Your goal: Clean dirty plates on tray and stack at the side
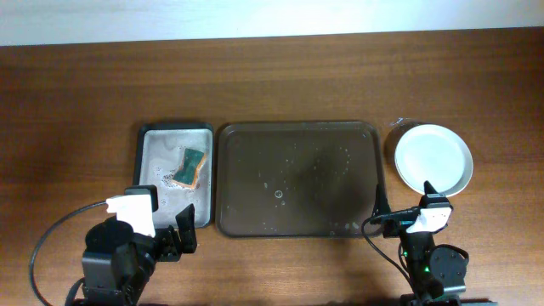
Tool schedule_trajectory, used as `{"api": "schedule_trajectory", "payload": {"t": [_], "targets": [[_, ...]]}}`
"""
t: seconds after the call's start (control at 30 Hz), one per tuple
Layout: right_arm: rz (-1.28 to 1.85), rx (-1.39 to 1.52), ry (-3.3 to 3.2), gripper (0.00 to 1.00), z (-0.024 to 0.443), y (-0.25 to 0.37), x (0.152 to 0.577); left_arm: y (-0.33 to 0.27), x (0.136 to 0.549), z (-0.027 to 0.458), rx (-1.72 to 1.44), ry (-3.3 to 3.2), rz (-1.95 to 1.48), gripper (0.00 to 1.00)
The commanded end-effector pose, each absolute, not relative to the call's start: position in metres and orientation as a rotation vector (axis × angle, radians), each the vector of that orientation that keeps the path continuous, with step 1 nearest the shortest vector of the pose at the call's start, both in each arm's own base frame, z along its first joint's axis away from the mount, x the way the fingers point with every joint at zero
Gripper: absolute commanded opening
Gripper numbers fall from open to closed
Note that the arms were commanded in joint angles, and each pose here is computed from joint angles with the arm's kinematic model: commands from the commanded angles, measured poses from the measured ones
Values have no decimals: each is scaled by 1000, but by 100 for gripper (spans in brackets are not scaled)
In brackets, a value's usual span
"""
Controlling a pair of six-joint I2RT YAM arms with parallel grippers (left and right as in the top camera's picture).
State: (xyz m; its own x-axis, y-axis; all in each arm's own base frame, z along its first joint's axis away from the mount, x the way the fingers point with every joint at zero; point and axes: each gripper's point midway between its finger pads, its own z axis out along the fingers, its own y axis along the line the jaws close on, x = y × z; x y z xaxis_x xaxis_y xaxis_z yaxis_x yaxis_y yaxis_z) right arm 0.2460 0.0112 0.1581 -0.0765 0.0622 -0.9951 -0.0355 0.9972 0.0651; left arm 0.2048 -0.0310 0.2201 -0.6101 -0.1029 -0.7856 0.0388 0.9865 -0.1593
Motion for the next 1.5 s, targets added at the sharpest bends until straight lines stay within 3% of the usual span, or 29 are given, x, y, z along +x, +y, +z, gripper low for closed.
{"api": "schedule_trajectory", "payload": {"t": [0.0,0.57,0.8,1.0,1.13,1.47], "targets": [[77,13,1651,99,155,11,246,-33,204,220,-23,2215,-202,100],[78,13,1651,99,155,11,246,-21,199,215,-63,2190,-147,100],[77,13,1651,99,155,11,246,-15,235,185,-87,1781,-161,99],[77,13,1651,99,155,11,246,-19,244,208,86,1437,-33,99],[78,13,1651,99,155,11,246,-21,245,156,113,1649,-39,99],[78,12,1651,99,155,11,246,-22,245,157,118,1643,-44,99]]}}
